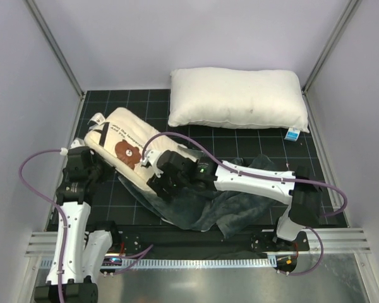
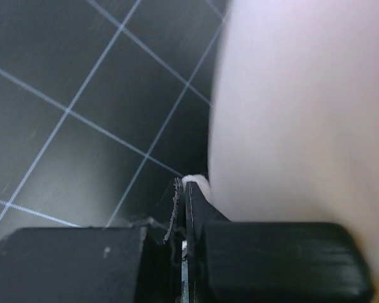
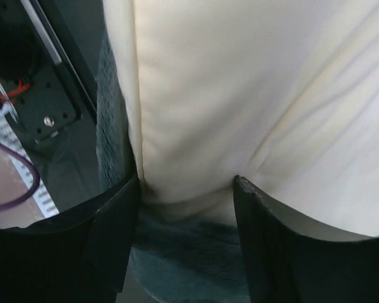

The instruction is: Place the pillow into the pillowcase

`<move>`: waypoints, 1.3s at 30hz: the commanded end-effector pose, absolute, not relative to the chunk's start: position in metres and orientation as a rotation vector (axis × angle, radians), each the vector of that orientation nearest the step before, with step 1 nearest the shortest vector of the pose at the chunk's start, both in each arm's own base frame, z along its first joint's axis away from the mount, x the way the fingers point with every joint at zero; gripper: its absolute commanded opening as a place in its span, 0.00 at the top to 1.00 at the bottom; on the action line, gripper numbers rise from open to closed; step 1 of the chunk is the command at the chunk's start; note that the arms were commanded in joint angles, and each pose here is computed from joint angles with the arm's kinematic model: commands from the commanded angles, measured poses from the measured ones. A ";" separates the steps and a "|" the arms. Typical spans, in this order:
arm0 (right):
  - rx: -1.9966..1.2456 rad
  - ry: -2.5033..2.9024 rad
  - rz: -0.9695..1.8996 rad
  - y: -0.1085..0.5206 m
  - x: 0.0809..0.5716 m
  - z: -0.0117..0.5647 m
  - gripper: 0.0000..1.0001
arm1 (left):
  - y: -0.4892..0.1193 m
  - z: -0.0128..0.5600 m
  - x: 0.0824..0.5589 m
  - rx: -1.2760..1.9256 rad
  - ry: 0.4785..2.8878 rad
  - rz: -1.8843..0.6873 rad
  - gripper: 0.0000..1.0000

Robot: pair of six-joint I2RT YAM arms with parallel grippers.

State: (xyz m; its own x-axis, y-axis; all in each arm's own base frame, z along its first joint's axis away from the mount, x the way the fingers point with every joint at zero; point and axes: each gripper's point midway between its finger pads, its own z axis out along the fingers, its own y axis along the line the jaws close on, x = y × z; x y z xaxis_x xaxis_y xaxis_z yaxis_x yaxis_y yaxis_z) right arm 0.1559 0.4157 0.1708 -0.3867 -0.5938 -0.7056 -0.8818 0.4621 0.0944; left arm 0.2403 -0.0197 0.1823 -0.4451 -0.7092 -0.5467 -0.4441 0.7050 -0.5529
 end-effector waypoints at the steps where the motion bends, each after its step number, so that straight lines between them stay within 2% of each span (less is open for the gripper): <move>1: -1.311 2.261 0.576 0.388 0.130 0.150 0.31 | -0.006 0.218 0.260 -0.810 1.906 -0.416 1.00; 3: -1.187 2.224 0.530 0.388 0.149 0.169 0.26 | -0.014 0.206 0.253 -0.821 1.915 -0.463 0.99; 4: -1.126 2.206 0.523 0.387 0.160 0.181 0.23 | -0.028 0.208 0.251 -0.825 1.901 -0.575 1.00; 7: -0.954 2.208 0.500 0.384 0.194 0.210 0.22 | -0.043 0.185 0.239 -0.871 1.855 -0.716 0.99; 9: -0.863 2.208 0.495 0.382 0.209 0.225 0.22 | -0.040 0.168 0.230 -0.895 1.823 -0.705 1.00; 15: -0.573 2.348 0.296 0.340 0.252 0.201 0.22 | -0.024 0.151 0.216 -1.001 1.771 -0.623 0.99; 20: -0.464 2.413 0.187 0.316 0.254 0.177 0.19 | -0.020 0.138 0.217 -1.046 1.810 -0.581 0.98; 21: -0.464 2.437 0.170 0.312 0.251 0.169 0.18 | -0.020 0.137 0.217 -1.051 1.819 -0.580 0.92; 23: -0.439 2.466 0.139 0.309 0.250 0.162 0.18 | -0.020 0.137 0.218 -1.045 1.833 -0.573 0.56; 24: -0.448 2.498 0.093 0.304 0.246 0.153 0.18 | -0.020 0.139 0.218 -1.040 1.837 -0.567 0.25; 26: -0.449 2.525 0.054 0.301 0.245 0.143 0.18 | -0.019 0.146 0.216 -1.037 1.823 -0.564 0.09; 27: -0.450 2.532 0.040 0.300 0.245 0.139 0.20 | -0.014 0.143 0.214 -1.063 1.818 -0.536 0.01; 29: -0.460 2.551 0.011 0.302 0.246 0.129 0.30 | -0.006 0.150 0.213 -1.090 1.767 -0.502 0.00; 30: -0.459 2.549 0.011 0.304 0.248 0.128 0.54 | 0.002 0.152 0.211 -1.112 1.746 -0.459 0.00; 32: -0.452 2.528 0.032 0.313 0.255 0.129 0.68 | 0.014 0.170 0.206 -1.117 1.703 -0.390 0.00; 33: -0.449 2.512 0.041 0.317 0.258 0.133 0.80 | 0.021 0.178 0.204 -1.122 1.682 -0.350 0.00; 34: -0.446 2.501 0.052 0.322 0.262 0.135 0.83 | 0.036 0.182 0.197 -1.140 1.661 -0.248 0.00; 37: -0.419 2.438 0.132 0.341 0.276 0.158 0.94 | 0.056 0.216 0.190 -1.151 1.568 -0.147 0.00; 39: -0.403 2.396 0.201 0.356 0.286 0.175 0.96 | 0.055 0.229 0.205 -1.092 1.571 -0.157 0.00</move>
State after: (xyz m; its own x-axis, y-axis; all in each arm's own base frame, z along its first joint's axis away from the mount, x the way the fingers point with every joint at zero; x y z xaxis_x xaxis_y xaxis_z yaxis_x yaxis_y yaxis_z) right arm 0.2606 0.3260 0.1276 -0.7832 -0.3242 -0.5305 -0.3471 0.9359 -0.0596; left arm 0.1995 0.0336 0.2106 0.0327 -0.7720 -0.6348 -0.5127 0.5322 -0.6737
